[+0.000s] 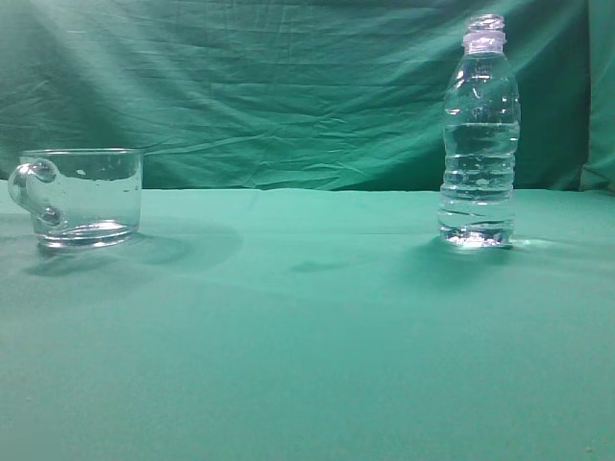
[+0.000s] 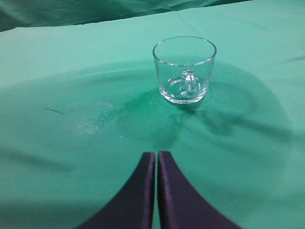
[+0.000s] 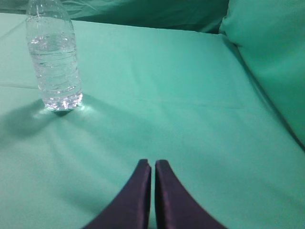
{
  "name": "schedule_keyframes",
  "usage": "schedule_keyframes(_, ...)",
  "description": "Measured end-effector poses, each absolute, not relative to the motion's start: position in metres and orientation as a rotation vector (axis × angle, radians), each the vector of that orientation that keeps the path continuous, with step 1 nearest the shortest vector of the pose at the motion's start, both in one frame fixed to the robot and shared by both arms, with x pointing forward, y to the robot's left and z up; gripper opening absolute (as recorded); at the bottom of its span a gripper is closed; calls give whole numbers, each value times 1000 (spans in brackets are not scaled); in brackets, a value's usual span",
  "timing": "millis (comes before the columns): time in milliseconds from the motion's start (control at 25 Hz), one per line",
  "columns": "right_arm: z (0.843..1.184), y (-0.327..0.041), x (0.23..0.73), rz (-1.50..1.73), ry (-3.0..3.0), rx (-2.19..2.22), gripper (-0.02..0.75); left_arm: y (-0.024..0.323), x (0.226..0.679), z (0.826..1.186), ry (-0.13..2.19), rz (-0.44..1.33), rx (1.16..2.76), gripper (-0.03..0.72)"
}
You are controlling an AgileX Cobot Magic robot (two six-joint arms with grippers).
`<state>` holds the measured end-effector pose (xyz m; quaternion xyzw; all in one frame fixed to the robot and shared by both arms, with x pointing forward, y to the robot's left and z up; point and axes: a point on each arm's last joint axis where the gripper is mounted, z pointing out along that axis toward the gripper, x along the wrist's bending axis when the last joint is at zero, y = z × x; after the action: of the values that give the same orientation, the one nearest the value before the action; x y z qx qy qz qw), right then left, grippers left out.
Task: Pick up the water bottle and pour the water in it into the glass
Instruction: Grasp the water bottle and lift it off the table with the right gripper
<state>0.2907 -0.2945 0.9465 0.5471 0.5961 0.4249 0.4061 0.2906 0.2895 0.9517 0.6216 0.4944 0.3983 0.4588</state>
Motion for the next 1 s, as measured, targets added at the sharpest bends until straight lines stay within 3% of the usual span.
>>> schedule_keyframes(1000, 946, -295, 291, 1050, 1521, 1350, 0, 290, 291, 952, 1218, 981, 1531, 0)
